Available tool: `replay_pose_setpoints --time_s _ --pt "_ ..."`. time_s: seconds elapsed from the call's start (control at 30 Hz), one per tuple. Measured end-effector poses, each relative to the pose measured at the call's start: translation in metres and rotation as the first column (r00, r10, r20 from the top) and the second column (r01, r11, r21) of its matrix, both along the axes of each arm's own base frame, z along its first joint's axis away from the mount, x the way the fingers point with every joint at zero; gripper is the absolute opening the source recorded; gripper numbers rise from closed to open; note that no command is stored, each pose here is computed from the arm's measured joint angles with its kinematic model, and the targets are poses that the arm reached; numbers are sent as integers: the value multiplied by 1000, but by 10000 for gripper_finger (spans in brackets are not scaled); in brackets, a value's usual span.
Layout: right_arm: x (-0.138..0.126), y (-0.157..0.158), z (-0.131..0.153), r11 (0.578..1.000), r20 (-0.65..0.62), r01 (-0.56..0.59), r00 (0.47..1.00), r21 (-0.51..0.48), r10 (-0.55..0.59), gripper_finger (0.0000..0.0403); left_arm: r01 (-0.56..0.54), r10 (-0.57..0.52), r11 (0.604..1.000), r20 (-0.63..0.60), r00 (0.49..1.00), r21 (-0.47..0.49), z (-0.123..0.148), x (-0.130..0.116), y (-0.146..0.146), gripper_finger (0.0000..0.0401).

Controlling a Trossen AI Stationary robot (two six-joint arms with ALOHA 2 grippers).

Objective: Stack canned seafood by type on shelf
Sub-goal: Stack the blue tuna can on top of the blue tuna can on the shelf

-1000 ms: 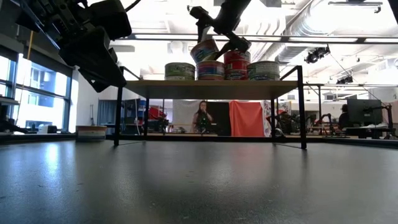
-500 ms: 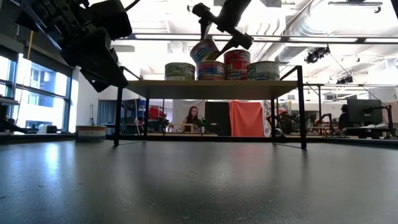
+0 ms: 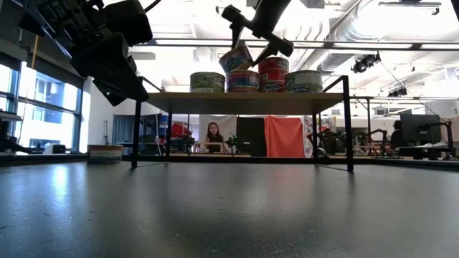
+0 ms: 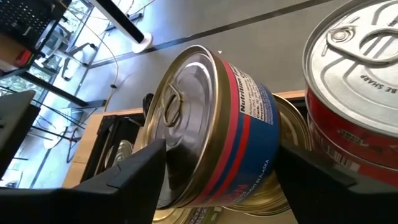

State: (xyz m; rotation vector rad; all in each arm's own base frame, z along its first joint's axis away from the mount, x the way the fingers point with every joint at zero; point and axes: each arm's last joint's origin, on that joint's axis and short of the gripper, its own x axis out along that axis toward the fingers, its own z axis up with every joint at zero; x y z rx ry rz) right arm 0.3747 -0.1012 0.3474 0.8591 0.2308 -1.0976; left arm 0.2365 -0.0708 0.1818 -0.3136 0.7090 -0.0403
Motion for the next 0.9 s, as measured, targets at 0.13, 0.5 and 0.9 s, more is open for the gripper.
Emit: replay_pose_setpoints --time_s 0.13,0.5,0.9 --pt "0 0 0 1000 -1 1 1000 0 -1 293 0 0 1000 0 1000 0 0 0 0 0" --pt "-6 0 7 999 5 38 999 -29 -38 355 0 0 1000 0 1000 0 0 0 0 0" --pt "-20 25 34 995 41 -58 997 -79 62 358 -16 19 998 55 998 -54 14 5 1 0"
